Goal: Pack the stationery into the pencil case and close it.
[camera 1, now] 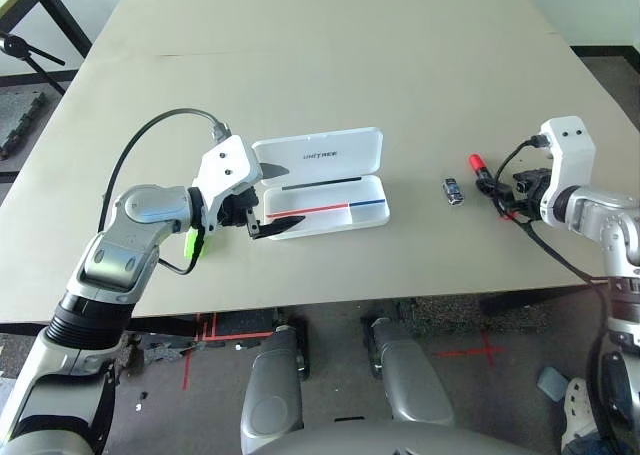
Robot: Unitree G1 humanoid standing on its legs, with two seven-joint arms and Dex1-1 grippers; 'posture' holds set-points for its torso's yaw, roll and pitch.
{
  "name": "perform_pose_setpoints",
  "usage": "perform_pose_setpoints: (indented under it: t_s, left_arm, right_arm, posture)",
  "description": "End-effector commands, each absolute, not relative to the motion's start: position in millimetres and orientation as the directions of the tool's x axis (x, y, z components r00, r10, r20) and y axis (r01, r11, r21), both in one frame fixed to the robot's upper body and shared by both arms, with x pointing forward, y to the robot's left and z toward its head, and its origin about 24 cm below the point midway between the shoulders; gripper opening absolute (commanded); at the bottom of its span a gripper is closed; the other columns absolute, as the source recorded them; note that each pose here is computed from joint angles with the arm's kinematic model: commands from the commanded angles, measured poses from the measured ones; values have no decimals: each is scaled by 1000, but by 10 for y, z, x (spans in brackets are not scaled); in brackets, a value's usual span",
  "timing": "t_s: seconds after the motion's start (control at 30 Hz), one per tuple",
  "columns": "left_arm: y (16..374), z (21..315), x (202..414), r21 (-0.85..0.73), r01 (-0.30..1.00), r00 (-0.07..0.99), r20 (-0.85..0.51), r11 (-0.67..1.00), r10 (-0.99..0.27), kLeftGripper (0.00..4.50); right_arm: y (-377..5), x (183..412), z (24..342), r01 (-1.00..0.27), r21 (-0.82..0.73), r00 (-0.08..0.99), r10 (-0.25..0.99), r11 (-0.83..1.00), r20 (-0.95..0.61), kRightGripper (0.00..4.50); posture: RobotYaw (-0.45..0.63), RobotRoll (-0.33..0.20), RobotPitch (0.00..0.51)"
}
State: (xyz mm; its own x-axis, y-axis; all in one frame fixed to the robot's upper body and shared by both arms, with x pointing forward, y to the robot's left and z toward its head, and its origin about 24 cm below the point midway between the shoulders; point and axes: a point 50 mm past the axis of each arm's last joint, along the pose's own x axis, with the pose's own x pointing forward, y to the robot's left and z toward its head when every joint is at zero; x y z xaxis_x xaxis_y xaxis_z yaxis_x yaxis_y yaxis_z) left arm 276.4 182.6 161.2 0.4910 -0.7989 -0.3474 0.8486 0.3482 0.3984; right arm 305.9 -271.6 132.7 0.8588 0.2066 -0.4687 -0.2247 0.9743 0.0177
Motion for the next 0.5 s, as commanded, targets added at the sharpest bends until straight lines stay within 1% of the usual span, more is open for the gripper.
perform_pose_setpoints:
  t_s: [0.03, 0.1, 0.13, 0.23, 0.33, 0.43, 0.5]
  left_arm:
    - [1819, 1566, 2722, 394, 854, 484, -364, 340, -795, 4500]
    - [1828, 1567, 2718, 394, 853, 488, -364, 343, -793, 4500]
    - [1834, 1568, 2715, 394, 851, 490, -364, 345, -792, 4500]
    - [1848, 1573, 2707, 395, 849, 496, -365, 351, -788, 4500]
    - [1876, 1581, 2694, 398, 844, 506, -367, 360, -780, 4500]
    - [1908, 1592, 2684, 402, 838, 518, -368, 370, -772, 4500]
    - [1933, 1602, 2680, 406, 832, 528, -369, 379, -765, 4500]
  right_arm:
    - [-2741, 3083, 1383, -242, -10, 850, 208, 970, -484, 1357]
    - [-2720, 3115, 1498, -278, -36, 857, 231, 960, -460, 557]
    - [-2692, 3135, 1585, -313, -56, 861, 259, 948, -439, 489]
    - [-2603, 3177, 1819, -410, -113, 856, 339, 905, -389, 489]
    - [-2471, 3196, 2045, -517, -185, 827, 431, 836, -361, 489]
    - [-2325, 3186, 2169, -620, -233, 770, 523, 749, -366, 489]
    - [-2207, 3172, 2230, -698, -265, 709, 590, 665, -386, 489]
  posture:
    - [-109, 0, 218]
    - [-108, 0, 218]
    - [-108, 0, 218]
    - [-90, 0, 220]
    - [-80, 0, 219]
    - [-75, 0, 219]
    - [-61, 0, 217]
